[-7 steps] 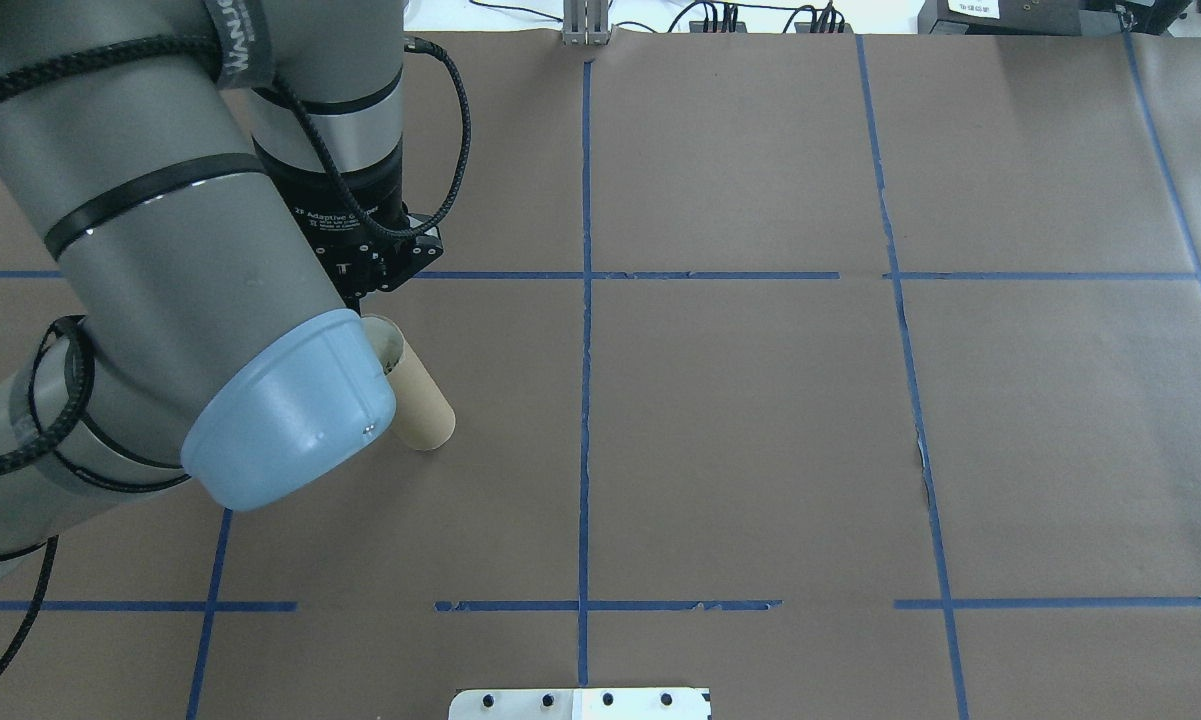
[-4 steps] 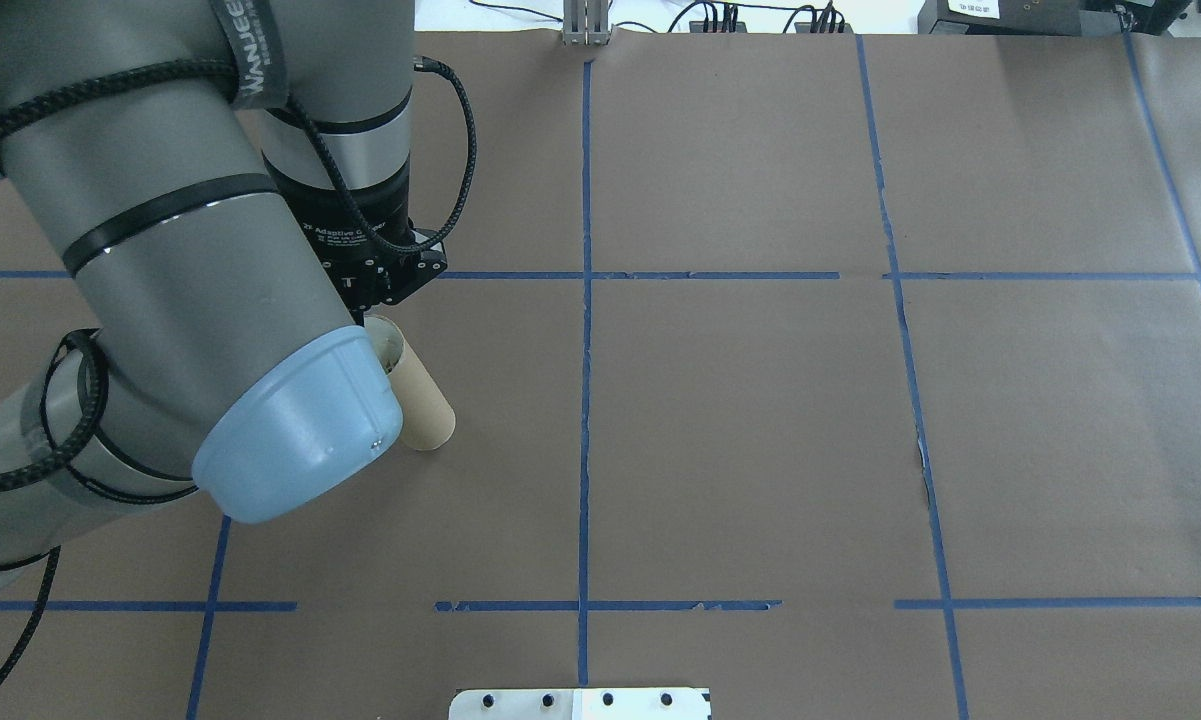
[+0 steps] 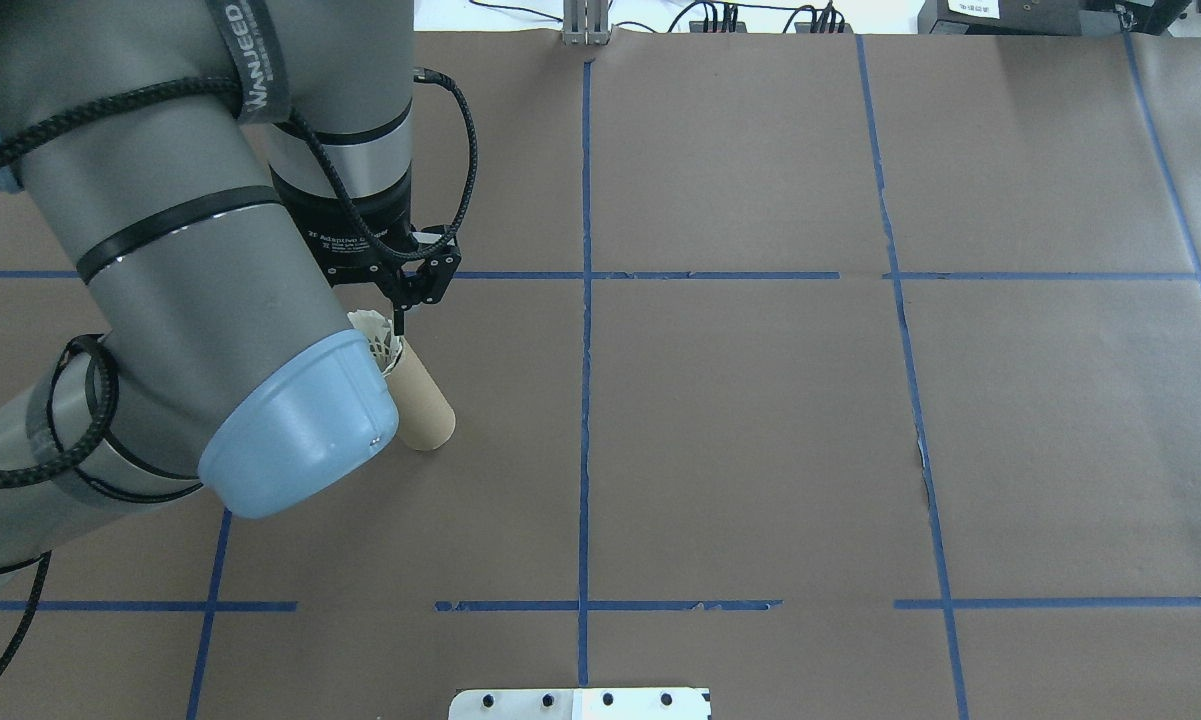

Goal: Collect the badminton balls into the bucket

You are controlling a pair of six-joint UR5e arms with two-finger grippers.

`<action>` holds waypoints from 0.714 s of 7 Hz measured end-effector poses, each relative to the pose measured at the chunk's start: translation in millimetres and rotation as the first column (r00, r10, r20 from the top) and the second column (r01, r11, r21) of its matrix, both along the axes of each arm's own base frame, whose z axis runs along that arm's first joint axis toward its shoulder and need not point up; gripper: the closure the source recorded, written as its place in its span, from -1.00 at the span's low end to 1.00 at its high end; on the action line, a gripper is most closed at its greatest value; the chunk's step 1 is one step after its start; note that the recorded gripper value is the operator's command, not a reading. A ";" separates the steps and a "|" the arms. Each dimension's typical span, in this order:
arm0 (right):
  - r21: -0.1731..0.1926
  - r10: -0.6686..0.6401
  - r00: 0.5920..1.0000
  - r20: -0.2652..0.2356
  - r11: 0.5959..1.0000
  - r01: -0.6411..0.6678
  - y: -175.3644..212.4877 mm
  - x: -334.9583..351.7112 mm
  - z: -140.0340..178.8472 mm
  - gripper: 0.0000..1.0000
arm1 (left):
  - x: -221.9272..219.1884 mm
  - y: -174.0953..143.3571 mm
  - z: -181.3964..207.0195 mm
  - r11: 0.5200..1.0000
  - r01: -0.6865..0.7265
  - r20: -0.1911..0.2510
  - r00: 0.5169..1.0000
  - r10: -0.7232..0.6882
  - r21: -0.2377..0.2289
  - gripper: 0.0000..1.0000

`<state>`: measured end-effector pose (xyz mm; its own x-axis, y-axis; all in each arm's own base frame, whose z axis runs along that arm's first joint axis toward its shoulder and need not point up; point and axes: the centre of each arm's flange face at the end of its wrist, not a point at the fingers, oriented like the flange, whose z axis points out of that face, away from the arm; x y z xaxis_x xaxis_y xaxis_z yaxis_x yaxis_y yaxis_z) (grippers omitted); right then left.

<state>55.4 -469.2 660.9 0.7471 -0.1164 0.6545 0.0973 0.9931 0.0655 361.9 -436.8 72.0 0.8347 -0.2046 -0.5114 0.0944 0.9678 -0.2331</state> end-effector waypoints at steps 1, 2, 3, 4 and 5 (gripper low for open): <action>0.000 0.000 1.000 0.000 1.000 0.000 0.0 0.0 0.2 -1.00 | -10.4 1.9 -3.2 1.000 0.007 -0.019 1.000 -0.006 0.024 -1.00; -0.001 0.000 1.000 0.000 1.000 0.000 0.1 0.0 0.5 -1.00 | -30.6 -2.8 -3.3 0.997 0.034 -0.059 0.998 -0.030 0.064 -1.00; -0.001 0.000 1.000 0.000 1.000 0.000 0.1 0.0 0.5 -1.00 | -59.7 -16.6 7.8 0.989 0.090 -0.121 0.990 -0.075 0.119 -1.00; -0.001 -0.001 1.000 0.000 1.000 0.001 0.1 0.0 0.5 -1.00 | -85.5 -30.8 27.8 0.975 0.131 -0.174 0.980 -0.100 0.179 -1.00; 0.000 0.000 1.000 0.000 1.000 0.000 0.0 0.0 0.3 -1.00 | -106.0 -43.9 52.6 0.960 0.135 -0.196 0.977 -0.087 0.244 -1.00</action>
